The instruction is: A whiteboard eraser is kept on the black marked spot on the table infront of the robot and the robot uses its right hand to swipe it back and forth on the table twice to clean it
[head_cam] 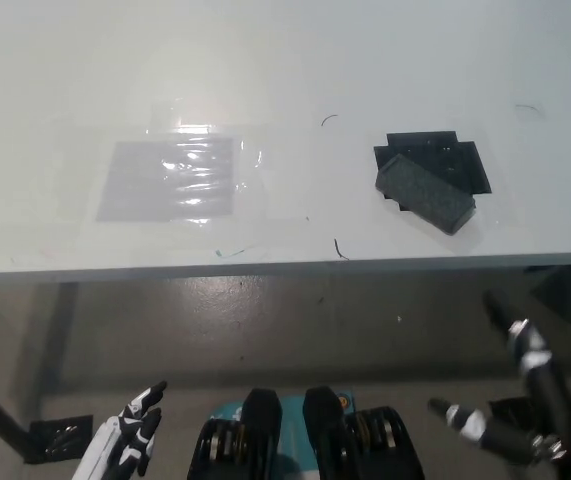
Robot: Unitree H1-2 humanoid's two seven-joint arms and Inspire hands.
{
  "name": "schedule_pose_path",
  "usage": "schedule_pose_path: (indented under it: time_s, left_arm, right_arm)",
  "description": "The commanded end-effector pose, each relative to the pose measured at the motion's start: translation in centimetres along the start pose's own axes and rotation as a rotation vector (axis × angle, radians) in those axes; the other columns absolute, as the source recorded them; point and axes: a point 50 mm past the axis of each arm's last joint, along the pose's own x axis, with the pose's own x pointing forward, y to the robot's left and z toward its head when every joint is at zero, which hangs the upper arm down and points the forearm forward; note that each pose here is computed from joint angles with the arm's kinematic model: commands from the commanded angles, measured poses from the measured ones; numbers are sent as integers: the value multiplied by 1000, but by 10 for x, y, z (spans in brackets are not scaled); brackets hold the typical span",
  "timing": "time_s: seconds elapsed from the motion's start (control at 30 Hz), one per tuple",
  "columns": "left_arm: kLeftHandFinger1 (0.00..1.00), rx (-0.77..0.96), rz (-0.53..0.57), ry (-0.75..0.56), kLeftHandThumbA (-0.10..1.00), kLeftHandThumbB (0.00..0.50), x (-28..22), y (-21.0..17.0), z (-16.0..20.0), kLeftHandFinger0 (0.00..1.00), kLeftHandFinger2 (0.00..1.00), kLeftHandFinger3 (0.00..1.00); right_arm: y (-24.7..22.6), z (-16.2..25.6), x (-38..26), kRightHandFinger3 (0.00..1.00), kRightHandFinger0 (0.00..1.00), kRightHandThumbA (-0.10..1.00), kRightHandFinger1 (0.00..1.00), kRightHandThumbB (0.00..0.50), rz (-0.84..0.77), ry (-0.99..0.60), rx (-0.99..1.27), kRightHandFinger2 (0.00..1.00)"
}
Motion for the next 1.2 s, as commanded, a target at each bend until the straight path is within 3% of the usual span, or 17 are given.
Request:
schedule_pose_path:
  time_s: [0.0,0.13,0.2,0.47,0.53,0.93,1.17]
  left_arm:
    - [1000,60,-37,-144,917,439,6,13,20,1000,1000,1000]
    - [1000,66,-39,-139,918,443,5,14,19,1000,1000,1000]
    - [1000,60,-33,-137,910,450,7,15,19,1000,1000,1000]
    - [1000,69,-37,-139,910,441,5,15,17,1000,1000,1000]
    - [1000,75,-36,-135,920,449,5,15,16,1000,1000,1000]
    - [1000,100,-32,-137,921,449,3,16,16,1000,1000,1000]
    - [1000,101,-34,-135,918,449,3,17,16,1000,1000,1000]
  right_arm:
    - [-95,157,90,1000,1000,1000,1000,376,-46,-198,-462,1000]
    - [-112,191,145,1000,1000,1000,1000,408,-41,-192,-616,1000]
    - [-117,203,197,1000,1000,1000,1000,396,-22,-151,-683,1000]
    - [-99,187,311,1000,1000,1000,1000,478,105,72,-761,1000]
    - [-88,181,326,1000,1000,1000,1000,453,131,109,-751,1000]
    - [-48,128,382,1000,1000,1000,1000,450,258,396,-809,1000]
    - [-37,94,383,1000,1000,1000,1000,392,308,523,-779,1000]
